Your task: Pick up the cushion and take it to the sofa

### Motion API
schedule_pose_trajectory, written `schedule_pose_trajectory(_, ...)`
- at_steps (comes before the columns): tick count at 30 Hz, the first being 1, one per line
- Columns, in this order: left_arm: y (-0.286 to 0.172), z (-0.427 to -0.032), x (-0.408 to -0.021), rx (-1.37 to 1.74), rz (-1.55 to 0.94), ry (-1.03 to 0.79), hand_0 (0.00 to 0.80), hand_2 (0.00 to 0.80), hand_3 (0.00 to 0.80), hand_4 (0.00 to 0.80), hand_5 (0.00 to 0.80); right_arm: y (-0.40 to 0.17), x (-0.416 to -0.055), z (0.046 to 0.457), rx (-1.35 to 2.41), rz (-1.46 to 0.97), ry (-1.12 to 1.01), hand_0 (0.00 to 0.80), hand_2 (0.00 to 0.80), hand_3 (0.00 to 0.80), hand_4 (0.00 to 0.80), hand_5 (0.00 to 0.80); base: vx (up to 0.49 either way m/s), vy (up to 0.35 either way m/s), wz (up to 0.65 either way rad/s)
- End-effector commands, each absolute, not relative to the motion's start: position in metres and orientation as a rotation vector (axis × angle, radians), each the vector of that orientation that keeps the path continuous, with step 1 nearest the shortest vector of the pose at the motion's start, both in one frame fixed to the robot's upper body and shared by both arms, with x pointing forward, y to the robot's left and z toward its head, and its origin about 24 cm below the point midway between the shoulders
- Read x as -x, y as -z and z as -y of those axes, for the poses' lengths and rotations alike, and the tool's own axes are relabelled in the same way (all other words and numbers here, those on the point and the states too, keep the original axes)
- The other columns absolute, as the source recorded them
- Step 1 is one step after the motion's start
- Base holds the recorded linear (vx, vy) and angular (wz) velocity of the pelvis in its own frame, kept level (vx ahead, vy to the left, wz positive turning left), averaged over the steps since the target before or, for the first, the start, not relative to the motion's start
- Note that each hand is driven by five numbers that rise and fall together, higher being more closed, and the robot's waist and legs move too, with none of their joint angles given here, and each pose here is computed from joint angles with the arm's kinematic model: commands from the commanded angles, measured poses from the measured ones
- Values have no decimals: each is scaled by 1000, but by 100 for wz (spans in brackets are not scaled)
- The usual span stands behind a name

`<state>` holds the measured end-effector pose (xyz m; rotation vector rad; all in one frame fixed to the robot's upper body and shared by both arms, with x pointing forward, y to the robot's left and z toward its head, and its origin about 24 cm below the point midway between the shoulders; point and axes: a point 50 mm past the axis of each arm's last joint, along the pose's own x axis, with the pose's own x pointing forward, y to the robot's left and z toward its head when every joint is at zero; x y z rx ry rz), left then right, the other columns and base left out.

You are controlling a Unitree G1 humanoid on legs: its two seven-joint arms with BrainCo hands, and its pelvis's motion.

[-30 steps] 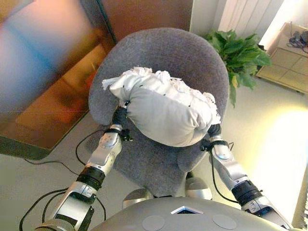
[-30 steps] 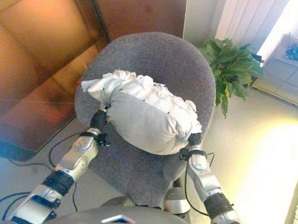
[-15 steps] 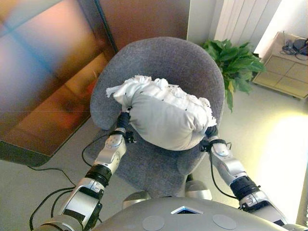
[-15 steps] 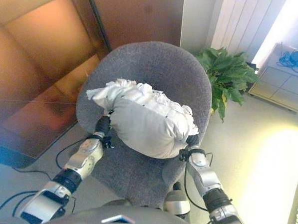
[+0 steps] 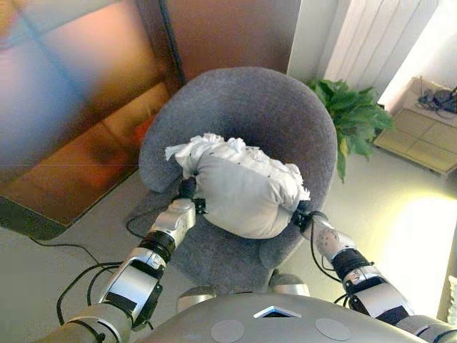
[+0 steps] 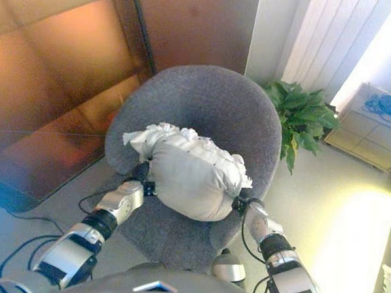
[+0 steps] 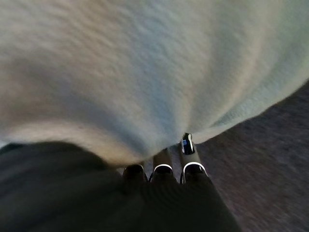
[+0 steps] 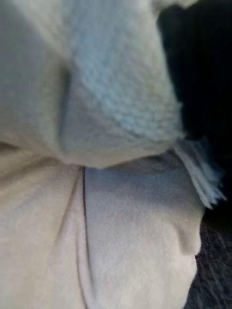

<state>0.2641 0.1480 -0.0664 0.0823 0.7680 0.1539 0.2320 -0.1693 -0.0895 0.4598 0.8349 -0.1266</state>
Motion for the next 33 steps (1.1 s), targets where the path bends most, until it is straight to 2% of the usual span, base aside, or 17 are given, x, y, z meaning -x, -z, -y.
schedule_pose_trajectory(1,54,-75,-279,-58,-783,75,0,0,0,0,0,61,-273,160,-580,-721,61,0,0,0,0,0,180,-69,0)
schedule_pose_trajectory(7,70,-93,-268,-53,-870,25,0,0,0,0,0,73,-259,205,-492,-800,194,0,0,0,0,0,189,-58,0)
schedule_pose_trajectory(10,75,-106,-264,-58,-887,25,0,0,0,0,0,64,-257,244,-438,-782,272,0,0,0,0,0,123,-14,-1)
schedule_pose_trajectory(13,72,-113,-267,-84,-863,61,0,0,0,0,0,39,-269,280,-369,-721,327,0,0,0,0,0,-34,16,0)
schedule_pose_trajectory(16,52,-135,-285,-85,-766,101,0,0,0,0,0,-22,-289,339,-264,-597,438,0,0,0,0,0,-200,90,-4)
schedule_pose_trajectory(19,29,-168,-300,-69,-646,63,0,0,0,0,0,-74,-286,391,-228,-482,560,0,0,0,0,0,-197,95,-2)
schedule_pose_trajectory(23,11,-221,-298,-29,-507,-70,0,0,0,0,0,-132,-258,448,-161,-338,745,0,0,0,0,0,-89,105,-3)
schedule_pose_trajectory(26,6,-258,-282,-35,-442,-185,0,0,0,0,0,-144,-229,472,-129,-267,857,0,0,0,0,0,-4,45,5)
schedule_pose_trajectory(33,-4,-313,-236,-38,-314,-442,0,0,0,0,0,-144,-166,499,-5,-232,1043,0,0,0,0,0,2,4,1)
